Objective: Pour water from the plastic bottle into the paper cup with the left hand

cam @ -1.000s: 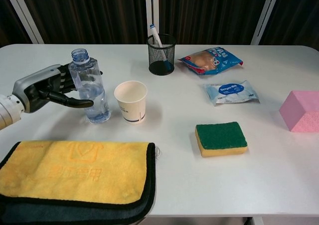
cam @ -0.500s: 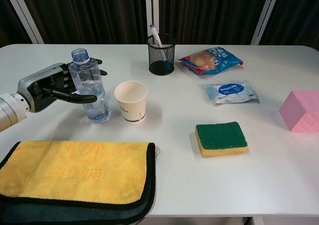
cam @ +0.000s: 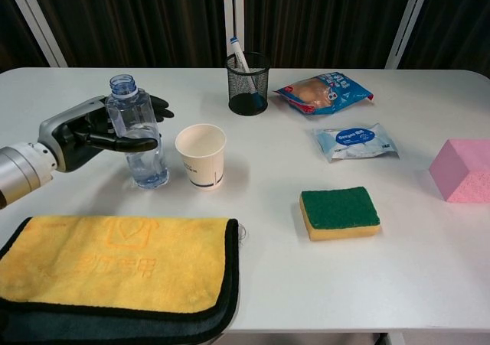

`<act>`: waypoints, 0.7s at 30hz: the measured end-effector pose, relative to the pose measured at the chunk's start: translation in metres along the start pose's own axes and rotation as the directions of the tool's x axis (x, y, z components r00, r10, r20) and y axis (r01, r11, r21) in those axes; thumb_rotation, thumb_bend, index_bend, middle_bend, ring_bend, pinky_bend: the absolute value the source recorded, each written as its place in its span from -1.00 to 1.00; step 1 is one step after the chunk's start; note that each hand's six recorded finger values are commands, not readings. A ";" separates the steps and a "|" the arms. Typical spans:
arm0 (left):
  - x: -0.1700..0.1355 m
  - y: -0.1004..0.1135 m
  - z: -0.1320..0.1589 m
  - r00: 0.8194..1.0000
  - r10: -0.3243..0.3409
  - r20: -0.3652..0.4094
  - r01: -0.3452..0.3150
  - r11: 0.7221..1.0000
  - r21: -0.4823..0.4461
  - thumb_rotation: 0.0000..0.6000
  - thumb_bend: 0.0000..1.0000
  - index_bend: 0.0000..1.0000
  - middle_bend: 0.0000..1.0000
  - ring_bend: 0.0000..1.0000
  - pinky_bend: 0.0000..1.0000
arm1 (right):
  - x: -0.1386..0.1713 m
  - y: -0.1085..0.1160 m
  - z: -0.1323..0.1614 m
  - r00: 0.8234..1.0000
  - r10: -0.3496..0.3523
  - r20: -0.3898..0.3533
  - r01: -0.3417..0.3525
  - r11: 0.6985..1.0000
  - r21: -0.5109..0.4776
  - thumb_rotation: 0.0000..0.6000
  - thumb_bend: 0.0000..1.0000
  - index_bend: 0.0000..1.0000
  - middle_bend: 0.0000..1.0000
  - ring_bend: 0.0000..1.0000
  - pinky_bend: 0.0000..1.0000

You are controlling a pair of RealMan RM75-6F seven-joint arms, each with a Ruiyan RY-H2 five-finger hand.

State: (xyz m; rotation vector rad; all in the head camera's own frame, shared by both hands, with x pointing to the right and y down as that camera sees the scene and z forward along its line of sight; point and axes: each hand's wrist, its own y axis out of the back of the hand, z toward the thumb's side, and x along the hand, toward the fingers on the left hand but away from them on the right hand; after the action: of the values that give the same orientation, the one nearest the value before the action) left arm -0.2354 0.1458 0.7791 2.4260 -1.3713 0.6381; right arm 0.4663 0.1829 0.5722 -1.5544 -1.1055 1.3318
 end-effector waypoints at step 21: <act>0.011 -0.006 -0.002 0.998 0.063 0.021 -0.062 0.997 -0.037 1.00 -0.60 0.07 -0.12 -0.49 -0.27 | 0.000 -0.004 -0.004 1.000 0.025 0.019 -0.025 1.000 0.010 0.94 -0.56 -1.00 -1.00 -1.00 -1.00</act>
State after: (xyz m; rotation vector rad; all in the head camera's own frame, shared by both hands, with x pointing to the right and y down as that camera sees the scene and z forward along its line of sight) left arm -0.2256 0.1420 0.7859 2.3770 -1.4595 0.5980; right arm 0.4694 0.1841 0.5765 -1.5560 -1.0924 1.3690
